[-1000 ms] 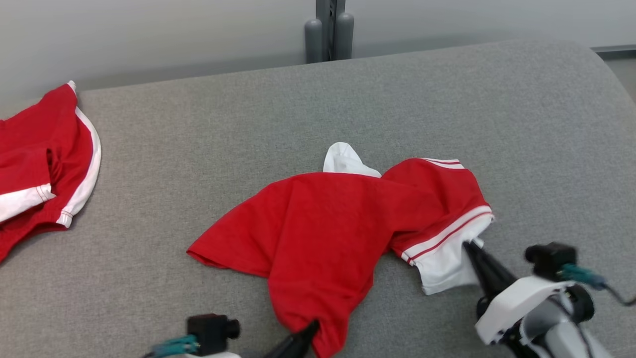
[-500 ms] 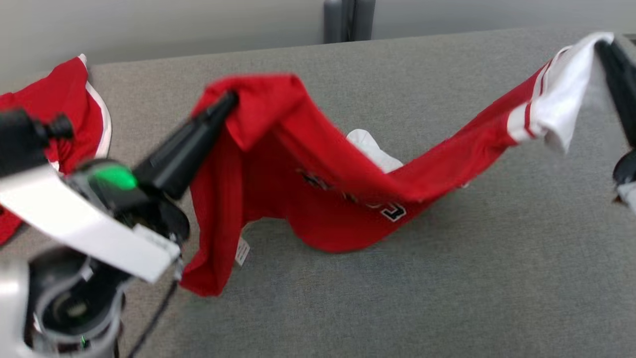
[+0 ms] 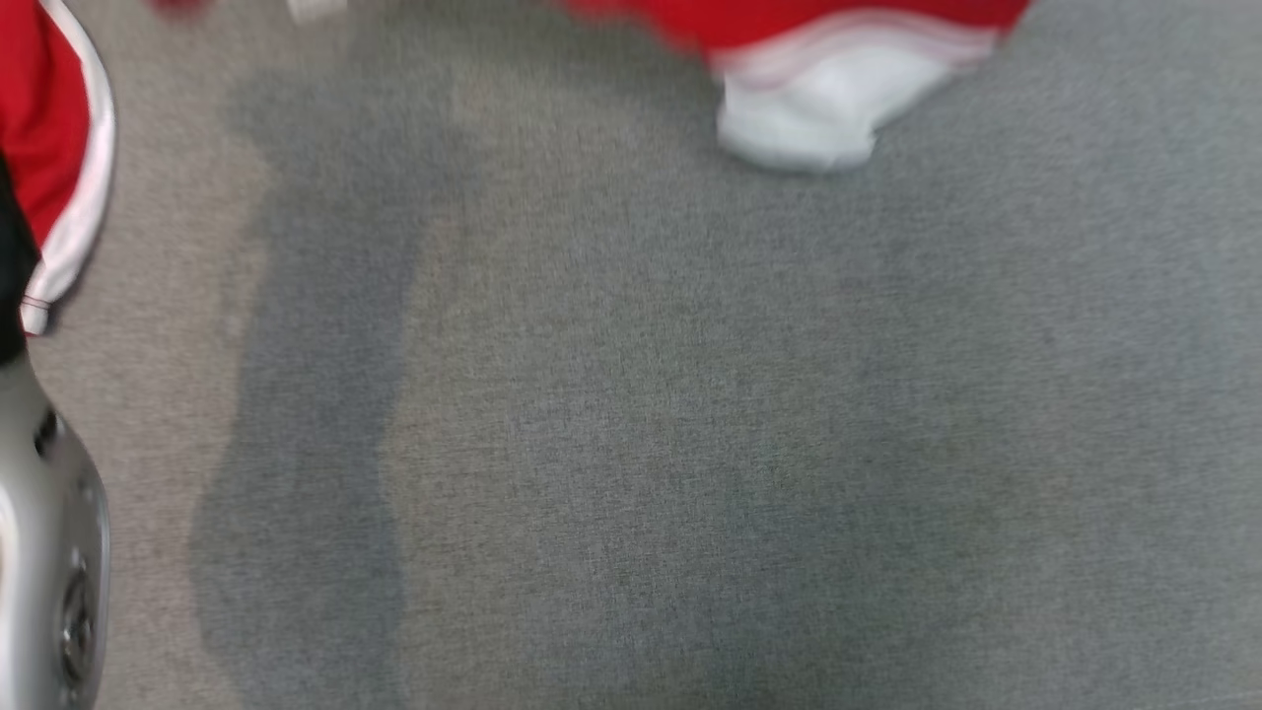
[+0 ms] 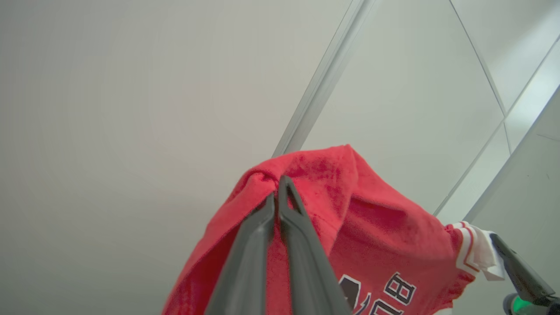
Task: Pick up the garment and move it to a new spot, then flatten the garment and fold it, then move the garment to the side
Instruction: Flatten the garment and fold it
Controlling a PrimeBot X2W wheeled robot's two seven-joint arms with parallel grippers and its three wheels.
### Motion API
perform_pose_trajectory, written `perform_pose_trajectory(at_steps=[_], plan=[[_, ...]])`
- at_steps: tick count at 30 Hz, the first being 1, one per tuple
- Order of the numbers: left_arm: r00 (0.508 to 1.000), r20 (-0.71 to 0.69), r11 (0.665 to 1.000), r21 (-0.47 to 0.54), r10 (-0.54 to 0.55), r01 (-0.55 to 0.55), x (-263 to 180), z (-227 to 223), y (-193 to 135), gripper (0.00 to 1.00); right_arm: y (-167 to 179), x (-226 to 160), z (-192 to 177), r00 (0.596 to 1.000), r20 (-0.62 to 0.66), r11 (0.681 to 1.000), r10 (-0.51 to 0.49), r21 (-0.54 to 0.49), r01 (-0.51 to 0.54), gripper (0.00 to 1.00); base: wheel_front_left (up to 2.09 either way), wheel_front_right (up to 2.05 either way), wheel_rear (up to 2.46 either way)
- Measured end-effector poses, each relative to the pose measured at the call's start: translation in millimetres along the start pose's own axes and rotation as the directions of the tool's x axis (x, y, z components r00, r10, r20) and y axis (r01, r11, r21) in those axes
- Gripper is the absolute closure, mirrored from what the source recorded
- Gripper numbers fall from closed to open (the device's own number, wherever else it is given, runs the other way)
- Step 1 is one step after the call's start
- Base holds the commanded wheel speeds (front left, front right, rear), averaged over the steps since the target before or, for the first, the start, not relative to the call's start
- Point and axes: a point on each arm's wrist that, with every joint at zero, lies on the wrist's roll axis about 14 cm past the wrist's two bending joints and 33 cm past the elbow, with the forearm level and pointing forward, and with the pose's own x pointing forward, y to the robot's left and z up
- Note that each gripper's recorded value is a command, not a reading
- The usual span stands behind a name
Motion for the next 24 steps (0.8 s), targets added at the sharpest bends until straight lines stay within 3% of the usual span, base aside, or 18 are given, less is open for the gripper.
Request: perform_pose_trajectory(at_steps=[6, 9, 13, 18, 24], plan=[[0.986, 0.163, 0.999, 0.025, 0.037, -0.042, 41, 6, 27, 1.0, -5, 47, 10, 0.98, 0.195, 0.999, -0.032, -0.026, 0.038, 1.0, 0.0, 0.0, 0.0], [0.973, 0.228, 0.999, 0.034, 0.028, -0.037, 58, -1, 39, 1.0, -6, 64, 15, 0.951, 0.306, 0.999, -0.039, 0.027, 0.032, 1.0, 0.0, 0.0, 0.0], [0.988, 0.138, 0.996, 0.035, 0.076, -0.081, 61, -73, 81, 1.0, -21, 68, -57, 0.978, 0.201, 0.997, -0.063, 0.065, 0.05, 1.0, 0.0, 0.0, 0.0], [0.986, -0.058, 0.988, 0.016, 0.157, -0.157, 32, -167, 121, 1.0, -55, 23, -144, 0.994, 0.017, 0.992, -0.103, 0.069, 0.102, 1.0, 0.0, 0.0, 0.0], [0.963, -0.235, 0.988, -0.05, 0.131, -0.147, -37, -235, 108, 1.0, -73, -92, -199, 0.974, -0.19, 0.987, -0.127, 0.074, 0.143, 1.0, 0.0, 0.0, 0.0]])
